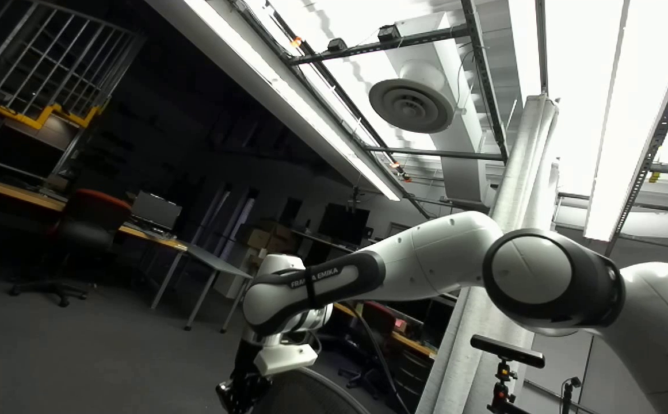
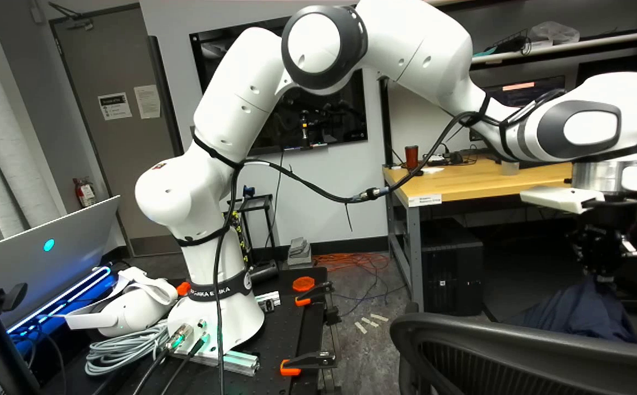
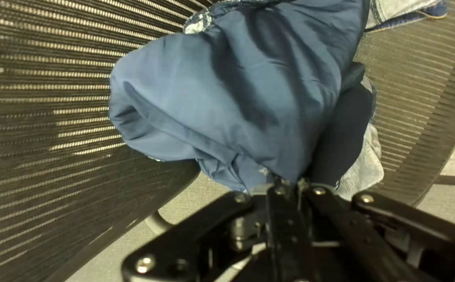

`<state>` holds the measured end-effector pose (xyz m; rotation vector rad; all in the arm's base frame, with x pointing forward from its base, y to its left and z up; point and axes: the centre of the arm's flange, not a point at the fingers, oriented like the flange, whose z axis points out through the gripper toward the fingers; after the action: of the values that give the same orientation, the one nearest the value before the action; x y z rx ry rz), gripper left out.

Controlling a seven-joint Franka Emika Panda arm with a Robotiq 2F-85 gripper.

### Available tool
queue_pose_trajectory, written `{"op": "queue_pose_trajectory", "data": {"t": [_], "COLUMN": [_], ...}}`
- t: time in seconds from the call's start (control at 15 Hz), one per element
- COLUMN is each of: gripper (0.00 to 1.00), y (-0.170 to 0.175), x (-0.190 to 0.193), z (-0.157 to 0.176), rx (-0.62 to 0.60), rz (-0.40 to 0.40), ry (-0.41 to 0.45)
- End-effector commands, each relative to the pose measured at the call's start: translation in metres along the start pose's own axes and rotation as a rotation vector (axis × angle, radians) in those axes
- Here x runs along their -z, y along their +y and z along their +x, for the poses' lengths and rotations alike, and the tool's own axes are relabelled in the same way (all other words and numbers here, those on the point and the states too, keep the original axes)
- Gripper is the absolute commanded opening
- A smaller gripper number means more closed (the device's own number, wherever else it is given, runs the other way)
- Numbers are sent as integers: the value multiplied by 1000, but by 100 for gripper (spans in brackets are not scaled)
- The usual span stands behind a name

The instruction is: Remove the jean jacket from the backrest of the chair, place the jacket on the backrest, remove the jacket from the backrest

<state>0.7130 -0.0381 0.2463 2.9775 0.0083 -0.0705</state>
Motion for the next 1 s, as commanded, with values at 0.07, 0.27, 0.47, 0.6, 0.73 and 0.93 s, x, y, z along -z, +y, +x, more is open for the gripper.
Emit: {"op": "queue_pose_trajectory", "data": {"t": [0.07,0.27,0.47,0.6,0.73,0.93], "gripper": [1,1,1,1,1,1], "y": [14,29,41,48,53,63], "x": [82,130,179,211,241,284], "z": [-2,0,-1,-1,-3,-4], "rx": [-85,-117,-139,-148,-155,-176], "rz": [36,43,53,54,52,61], "ry": [82,131,179,214,251,297]}}
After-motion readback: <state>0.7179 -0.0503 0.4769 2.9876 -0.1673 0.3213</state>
